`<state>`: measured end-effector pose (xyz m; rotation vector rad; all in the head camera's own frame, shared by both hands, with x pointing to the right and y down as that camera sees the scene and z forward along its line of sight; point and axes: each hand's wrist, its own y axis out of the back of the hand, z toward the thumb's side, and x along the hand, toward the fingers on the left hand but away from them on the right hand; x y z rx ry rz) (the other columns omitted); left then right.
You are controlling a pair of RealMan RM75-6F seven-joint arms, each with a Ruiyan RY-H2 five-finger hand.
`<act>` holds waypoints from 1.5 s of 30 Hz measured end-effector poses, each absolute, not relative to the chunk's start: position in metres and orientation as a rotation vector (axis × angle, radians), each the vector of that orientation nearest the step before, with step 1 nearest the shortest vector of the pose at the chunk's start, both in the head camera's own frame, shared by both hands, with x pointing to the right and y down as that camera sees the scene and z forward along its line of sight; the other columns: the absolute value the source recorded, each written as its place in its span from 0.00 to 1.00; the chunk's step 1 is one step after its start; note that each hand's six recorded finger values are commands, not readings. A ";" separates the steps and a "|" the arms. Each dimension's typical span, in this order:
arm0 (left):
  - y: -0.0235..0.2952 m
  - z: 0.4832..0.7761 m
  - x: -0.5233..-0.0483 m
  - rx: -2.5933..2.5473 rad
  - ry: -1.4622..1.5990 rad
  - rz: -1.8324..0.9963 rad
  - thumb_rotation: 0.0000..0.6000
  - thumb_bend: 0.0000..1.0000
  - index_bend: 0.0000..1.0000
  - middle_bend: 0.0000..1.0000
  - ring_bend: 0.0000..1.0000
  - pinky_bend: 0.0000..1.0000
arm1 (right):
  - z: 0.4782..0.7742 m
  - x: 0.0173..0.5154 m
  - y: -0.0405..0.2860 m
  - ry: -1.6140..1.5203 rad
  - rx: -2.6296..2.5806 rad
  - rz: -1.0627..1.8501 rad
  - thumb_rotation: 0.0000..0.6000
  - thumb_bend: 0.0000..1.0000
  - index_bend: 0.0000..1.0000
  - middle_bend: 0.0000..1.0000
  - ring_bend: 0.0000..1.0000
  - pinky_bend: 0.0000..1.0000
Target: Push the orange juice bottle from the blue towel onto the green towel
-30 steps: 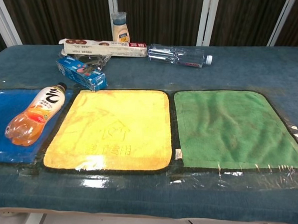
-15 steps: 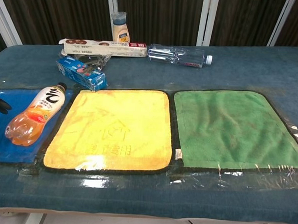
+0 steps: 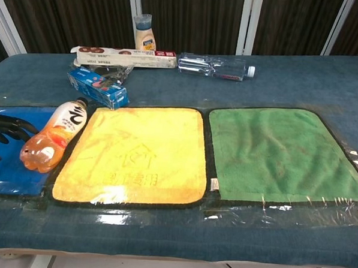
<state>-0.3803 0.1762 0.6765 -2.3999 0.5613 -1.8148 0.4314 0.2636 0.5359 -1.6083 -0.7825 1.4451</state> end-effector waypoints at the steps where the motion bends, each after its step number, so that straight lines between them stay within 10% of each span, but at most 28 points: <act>1: 0.176 0.678 -0.378 -2.414 0.562 -1.816 1.00 0.44 0.12 0.14 0.07 0.11 | 0.536 0.432 0.264 -0.785 -1.608 1.444 1.00 0.23 0.00 0.00 0.00 0.00; 24: 0.178 0.668 -0.323 -2.674 0.516 -1.602 1.00 0.45 0.12 0.14 0.07 0.11 | 0.534 0.435 0.262 -0.797 -1.614 1.446 1.00 0.23 0.00 0.00 0.00 0.00; 34: 0.129 0.681 -0.328 -2.658 0.918 -1.414 0.98 0.41 0.11 0.11 0.05 0.12 | 0.532 0.437 0.261 -0.806 -1.612 1.446 1.00 0.23 0.00 0.00 0.00 0.00; 45: 0.119 0.718 -0.334 -2.745 1.098 -1.604 1.00 0.44 0.03 0.10 0.10 0.29 | 0.532 0.438 0.261 -0.809 -1.612 1.448 1.00 0.23 0.00 0.00 0.00 0.00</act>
